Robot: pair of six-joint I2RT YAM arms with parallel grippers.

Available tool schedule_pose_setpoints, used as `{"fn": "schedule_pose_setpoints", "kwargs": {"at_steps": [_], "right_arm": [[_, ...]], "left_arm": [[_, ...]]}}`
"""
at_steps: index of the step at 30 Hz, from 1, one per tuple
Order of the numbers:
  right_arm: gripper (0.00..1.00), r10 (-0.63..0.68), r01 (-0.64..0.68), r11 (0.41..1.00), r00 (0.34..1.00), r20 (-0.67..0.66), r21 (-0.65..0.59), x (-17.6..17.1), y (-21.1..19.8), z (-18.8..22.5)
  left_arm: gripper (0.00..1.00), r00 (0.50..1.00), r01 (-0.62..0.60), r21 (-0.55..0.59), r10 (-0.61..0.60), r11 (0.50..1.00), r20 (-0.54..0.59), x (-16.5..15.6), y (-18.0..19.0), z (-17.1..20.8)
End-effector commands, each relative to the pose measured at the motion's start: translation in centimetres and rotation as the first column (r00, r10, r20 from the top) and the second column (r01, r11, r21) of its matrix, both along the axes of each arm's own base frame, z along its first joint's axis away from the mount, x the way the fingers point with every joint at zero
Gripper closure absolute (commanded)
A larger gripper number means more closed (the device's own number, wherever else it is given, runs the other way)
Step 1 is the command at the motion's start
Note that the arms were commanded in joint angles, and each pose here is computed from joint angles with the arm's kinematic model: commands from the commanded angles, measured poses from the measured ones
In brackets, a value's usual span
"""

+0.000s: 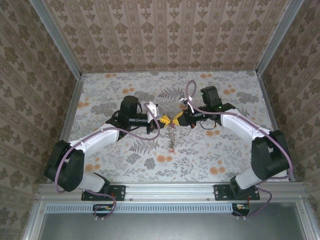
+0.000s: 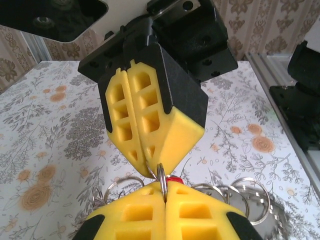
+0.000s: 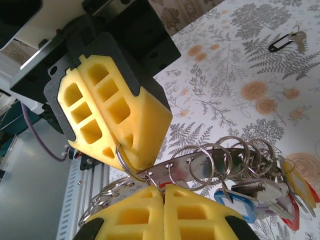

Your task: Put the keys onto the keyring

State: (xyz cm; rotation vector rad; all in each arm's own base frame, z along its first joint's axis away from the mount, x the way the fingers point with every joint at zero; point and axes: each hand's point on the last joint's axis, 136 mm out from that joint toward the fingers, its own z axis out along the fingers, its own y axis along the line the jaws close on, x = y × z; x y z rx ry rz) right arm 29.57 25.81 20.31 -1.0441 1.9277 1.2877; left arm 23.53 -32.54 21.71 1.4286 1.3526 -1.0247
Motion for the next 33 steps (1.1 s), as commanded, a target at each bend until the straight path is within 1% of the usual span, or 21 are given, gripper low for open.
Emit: {"fn": "schedule_pose_setpoints", "kwargs": {"at_steps": [1, 5, 6, 8, 10, 12, 15, 18, 22, 23, 24, 25, 28, 32, 33], "right_arm": [[0.98, -0.05, 0.049, 0.999, 0.997, 0.055, 0.005, 0.7, -0.5, 1.6], [0.99, -0.025, 0.025, 1.0, 0.999, 0.046, 0.004, -0.2, -0.5, 1.9], [0.96, -0.023, 0.023, 1.0, 0.999, 0.04, -0.002, -0.3, -0.6, 1.8], [0.85, -0.032, 0.032, 0.999, 0.999, 0.042, -0.014, -0.4, -0.7, 1.5], [0.8, -0.059, 0.061, 0.998, 0.997, 0.059, -0.033, -0.3, -1.1, 1.2], [0.73, -0.11, 0.116, 0.991, 0.99, 0.087, -0.068, 0.1, -1.7, 0.9], [0.69, -0.197, 0.212, 0.971, 0.972, 0.129, -0.114, 0.9, -2.8, 0.4], [0.64, -0.315, 0.339, 0.928, 0.935, 0.161, -0.157, 2.1, -4.3, 0.0], [0.62, -0.475, 0.517, 0.84, 0.847, 0.24, -0.165, 3.2, -7.1, 0.0], [0.59, -0.519, 0.565, 0.809, 0.817, 0.253, -0.162, 3.4, -7.9, 0.2], [0.55, -0.568, 0.613, 0.773, 0.784, 0.251, -0.164, 3.6, -8.8, 0.1], [0.54, -0.618, 0.66, 0.732, 0.747, 0.245, -0.169, 3.8, -9.7, 0.1], [0.55, -0.71, 0.743, 0.633, 0.669, 0.219, -0.219, 3.7, -12.0, -0.3], [0.55, -0.829, 0.832, 0.455, 0.526, 0.191, -0.317, 3.6, -15.6, -1.4], [0.55, -0.844, 0.841, 0.425, 0.501, 0.189, -0.334, 3.5, -16.2, -1.7]], "left_arm": [[1.0, 0.995, 0.089, 0.035, -0.091, 0.995, 0.051, -2.0, -0.3, 0.6], [1.0, 0.996, 0.062, 0.066, -0.066, 0.996, 0.052, -1.5, -0.3, 0.0], [1.0, 0.997, 0.058, 0.074, -0.062, 0.996, 0.053, -1.4, -0.3, -0.2], [1.0, 0.997, 0.051, 0.093, -0.056, 0.994, 0.059, -1.3, -0.4, -0.5], [1.0, 0.996, 0.041, 0.128, -0.05, 0.991, 0.069, -1.3, -0.5, -0.9], [1.0, 0.996, 0.031, 0.169, -0.045, 0.985, 0.076, -1.2, -0.5, -1.5], [1.0, 0.996, 0.034, 0.244, -0.052, 0.969, 0.067, -1.1, -0.5, -2.6], [1.0, 0.996, 0.05, 0.302, -0.07, 0.952, 0.056, -1.1, -0.6, -3.4], [1.0, 0.993, 0.099, 0.379, -0.116, 0.92, 0.02, -1.2, -1.5, -4.5], [1.0, 0.992, 0.109, 0.401, -0.125, 0.91, 0.014, -1.1, -1.8, -5.1], [1.0, 0.991, 0.118, 0.42, -0.136, 0.9, 0.011, -1.1, -2.2, -5.4], [1.0, 0.989, 0.132, 0.44, -0.149, 0.888, 0.004, -1.2, -2.7, -6.0], [1.0, 0.984, 0.168, 0.468, -0.18, 0.868, -0.02, -1.3, -4.2, -7.1], [1.0, 0.98, 0.183, 0.521, -0.195, 0.834, -0.032, -0.8, -6.5, -9.0], [1.0, 0.979, 0.187, 0.531, -0.198, 0.827, -0.036, -0.8, -7.0, -9.3]]}}
